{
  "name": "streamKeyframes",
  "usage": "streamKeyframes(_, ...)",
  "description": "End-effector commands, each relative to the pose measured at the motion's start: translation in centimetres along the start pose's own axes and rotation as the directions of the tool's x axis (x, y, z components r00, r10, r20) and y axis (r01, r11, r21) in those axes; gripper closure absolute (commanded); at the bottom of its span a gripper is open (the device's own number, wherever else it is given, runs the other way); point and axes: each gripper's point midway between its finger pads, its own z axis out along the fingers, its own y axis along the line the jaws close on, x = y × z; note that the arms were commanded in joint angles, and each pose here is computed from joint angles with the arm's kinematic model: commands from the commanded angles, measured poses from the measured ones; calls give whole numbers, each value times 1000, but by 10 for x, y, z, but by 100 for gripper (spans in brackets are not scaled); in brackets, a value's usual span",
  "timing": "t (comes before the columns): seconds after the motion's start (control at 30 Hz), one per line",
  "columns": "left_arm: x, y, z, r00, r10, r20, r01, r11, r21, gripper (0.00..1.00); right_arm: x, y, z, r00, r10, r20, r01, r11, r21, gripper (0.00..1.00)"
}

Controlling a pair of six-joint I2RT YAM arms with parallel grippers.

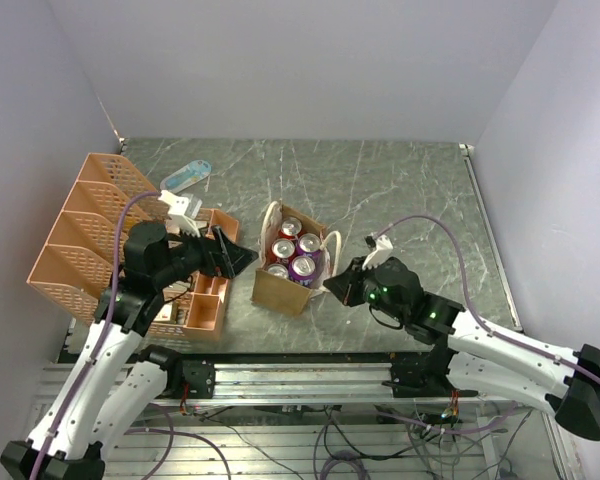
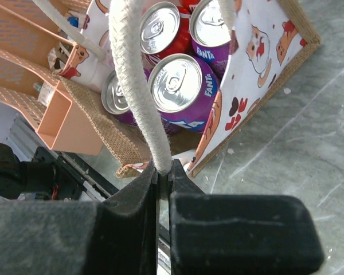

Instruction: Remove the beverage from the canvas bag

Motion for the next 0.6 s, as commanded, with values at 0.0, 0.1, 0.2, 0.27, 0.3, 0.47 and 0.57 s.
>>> streamKeyframes(0.0, -5, -7, 12, 1000, 26, -15, -25, 1000, 16, 0, 23, -11, -12, 998, 30, -49, -30, 1000, 3, 100)
streamKeyframes(0.1, -2, 6, 30, 995, 50, -85, -55, 996, -65, 1, 27, -13, -12, 999, 27, -47, -27, 1000, -5, 100)
streamKeyframes(0.2, -2, 15, 53, 981, 65, -185, -92, 986, -141, 3, 26, -16, -11, 999, 10, -49, -10, 1000, 12, 100)
streamKeyframes(0.27, -3, 15, 69, 965, 94, -245, -133, 980, -149, 2, 26, -18, -12, 999, 2, -49, -1, 1000, 18, 100)
streamKeyframes(0.3, -2, 10, 77, 955, 113, -275, -153, 980, -130, 3, 26, -18, -13, 999, 0, -47, 1, 1000, 16, 100)
streamKeyframes(0.47, -30, 27, 87, 953, 195, -233, -254, 932, -260, 9, 23, -19, -16, 999, -14, -33, 14, 1000, 15, 100)
streamKeyframes(0.57, -37, 59, 79, 930, 233, -285, -337, 848, -408, 31, 24, -28, -18, 999, -33, -37, 35, 998, 56, 100)
